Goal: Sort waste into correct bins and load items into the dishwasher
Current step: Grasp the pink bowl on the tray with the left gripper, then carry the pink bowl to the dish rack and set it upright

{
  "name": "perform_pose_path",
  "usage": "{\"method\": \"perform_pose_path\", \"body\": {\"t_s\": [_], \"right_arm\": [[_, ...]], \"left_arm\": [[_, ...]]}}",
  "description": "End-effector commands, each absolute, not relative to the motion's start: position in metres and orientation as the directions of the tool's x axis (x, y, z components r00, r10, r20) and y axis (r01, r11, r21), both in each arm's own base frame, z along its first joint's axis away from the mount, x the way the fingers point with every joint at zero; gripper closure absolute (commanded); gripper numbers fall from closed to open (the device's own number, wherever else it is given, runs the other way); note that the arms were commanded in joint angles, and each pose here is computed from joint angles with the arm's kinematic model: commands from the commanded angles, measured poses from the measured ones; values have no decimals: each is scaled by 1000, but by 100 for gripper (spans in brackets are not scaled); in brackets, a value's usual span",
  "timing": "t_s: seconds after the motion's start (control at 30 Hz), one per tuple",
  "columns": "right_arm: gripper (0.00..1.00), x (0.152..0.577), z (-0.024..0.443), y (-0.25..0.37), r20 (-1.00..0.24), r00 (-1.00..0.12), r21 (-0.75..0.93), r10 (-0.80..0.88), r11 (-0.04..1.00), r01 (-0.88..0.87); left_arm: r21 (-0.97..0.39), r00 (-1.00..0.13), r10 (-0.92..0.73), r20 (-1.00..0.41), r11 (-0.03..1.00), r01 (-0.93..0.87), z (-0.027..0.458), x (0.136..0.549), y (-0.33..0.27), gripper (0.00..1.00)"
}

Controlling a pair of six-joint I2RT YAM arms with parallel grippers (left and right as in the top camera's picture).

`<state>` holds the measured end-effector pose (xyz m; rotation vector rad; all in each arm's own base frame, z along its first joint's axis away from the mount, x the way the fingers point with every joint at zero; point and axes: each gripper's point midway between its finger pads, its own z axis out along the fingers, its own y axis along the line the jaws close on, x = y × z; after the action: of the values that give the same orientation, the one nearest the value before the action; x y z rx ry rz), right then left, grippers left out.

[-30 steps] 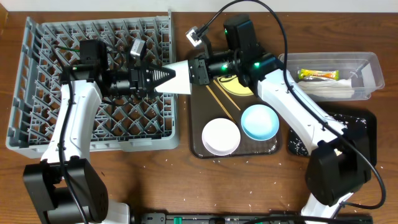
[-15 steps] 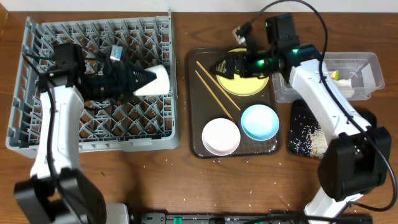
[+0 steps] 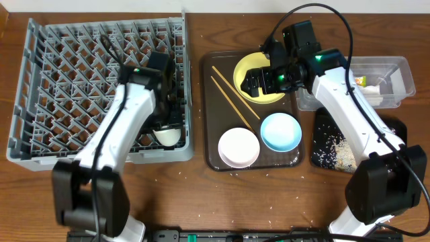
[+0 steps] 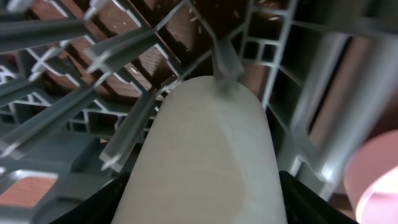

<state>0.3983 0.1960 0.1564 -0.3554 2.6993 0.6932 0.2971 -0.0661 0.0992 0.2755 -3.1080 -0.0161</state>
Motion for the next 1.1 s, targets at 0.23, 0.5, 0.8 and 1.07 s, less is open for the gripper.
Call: {"method": "perform_pose_path", "body": {"t_s": [0.23, 0.5, 0.8, 1.07], "right_arm": [[11, 391, 165, 198, -386, -904, 408, -186, 844, -348], [16, 376, 242, 158, -528, -842, 344, -112, 878, -333], [14, 358, 238, 136, -489, -866, 294, -103, 915, -275], [14, 357, 232, 134, -476, -873, 285, -105, 921, -266]], "left_arm": [[13, -981, -191, -25, 982, -191, 110, 309, -65, 4], [-272, -932, 63, -357, 947, 168, 203, 308, -140, 6], [-222, -879, 464, -110, 851, 477, 81, 287, -236, 6], [-292, -878, 477, 27, 844, 450, 21, 278, -250, 30]]}}
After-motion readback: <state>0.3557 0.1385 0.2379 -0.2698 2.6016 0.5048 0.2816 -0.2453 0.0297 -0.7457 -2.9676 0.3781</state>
